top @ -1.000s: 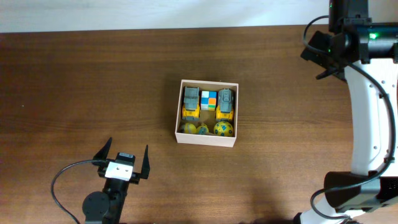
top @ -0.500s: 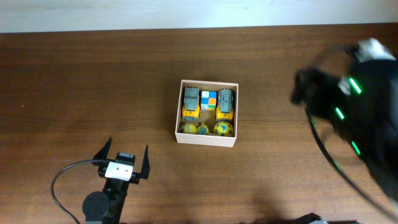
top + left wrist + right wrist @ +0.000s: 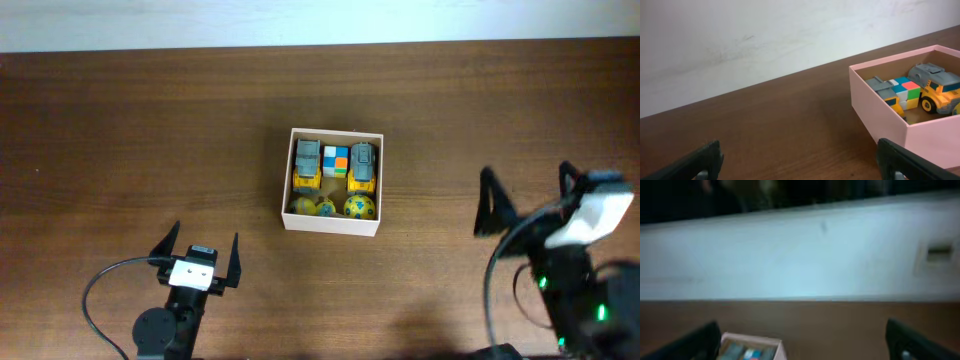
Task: Pack container
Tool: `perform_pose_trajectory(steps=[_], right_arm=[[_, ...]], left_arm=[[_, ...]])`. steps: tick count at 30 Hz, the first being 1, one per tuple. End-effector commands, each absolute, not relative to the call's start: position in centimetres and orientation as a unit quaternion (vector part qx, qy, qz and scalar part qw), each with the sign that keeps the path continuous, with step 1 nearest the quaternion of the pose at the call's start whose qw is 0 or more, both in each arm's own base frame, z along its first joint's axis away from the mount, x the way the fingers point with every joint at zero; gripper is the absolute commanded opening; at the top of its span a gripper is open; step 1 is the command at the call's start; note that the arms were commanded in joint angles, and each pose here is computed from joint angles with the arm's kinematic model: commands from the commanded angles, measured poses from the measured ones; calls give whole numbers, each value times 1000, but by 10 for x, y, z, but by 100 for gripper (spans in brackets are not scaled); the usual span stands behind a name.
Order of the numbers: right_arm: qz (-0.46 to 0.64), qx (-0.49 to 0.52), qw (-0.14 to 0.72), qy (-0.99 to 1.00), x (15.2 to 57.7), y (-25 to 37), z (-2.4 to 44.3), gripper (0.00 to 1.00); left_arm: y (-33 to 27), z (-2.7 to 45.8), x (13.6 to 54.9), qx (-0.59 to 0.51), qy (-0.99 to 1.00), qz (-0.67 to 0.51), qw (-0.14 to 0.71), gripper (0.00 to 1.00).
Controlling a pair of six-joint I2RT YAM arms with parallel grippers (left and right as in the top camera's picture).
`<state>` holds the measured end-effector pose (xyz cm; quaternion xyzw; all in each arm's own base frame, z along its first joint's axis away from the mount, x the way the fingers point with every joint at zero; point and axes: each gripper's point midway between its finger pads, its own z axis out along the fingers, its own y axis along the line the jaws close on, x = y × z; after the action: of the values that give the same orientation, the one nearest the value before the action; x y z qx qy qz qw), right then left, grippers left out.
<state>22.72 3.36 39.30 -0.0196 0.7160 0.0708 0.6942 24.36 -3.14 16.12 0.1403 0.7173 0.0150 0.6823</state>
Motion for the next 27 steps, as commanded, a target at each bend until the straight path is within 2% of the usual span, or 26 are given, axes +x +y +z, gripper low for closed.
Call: perform_pose_trajectory(steps=[1,12,17,27], right_arm=[[32,-116,710,693,218,45,366,99],[41,-133,698,702,222,46,247,99],[21,-201,713,672,225,58,222,99],[35,-197,677,709,235,58,163,99]], left_arm=[[-29,160,244,141,717,25,682,99],[-29,160,244,141,717,25,682,99],[-29,160,244,141,717,25,682,99],[-29,160,244,141,717,25,682,99]])
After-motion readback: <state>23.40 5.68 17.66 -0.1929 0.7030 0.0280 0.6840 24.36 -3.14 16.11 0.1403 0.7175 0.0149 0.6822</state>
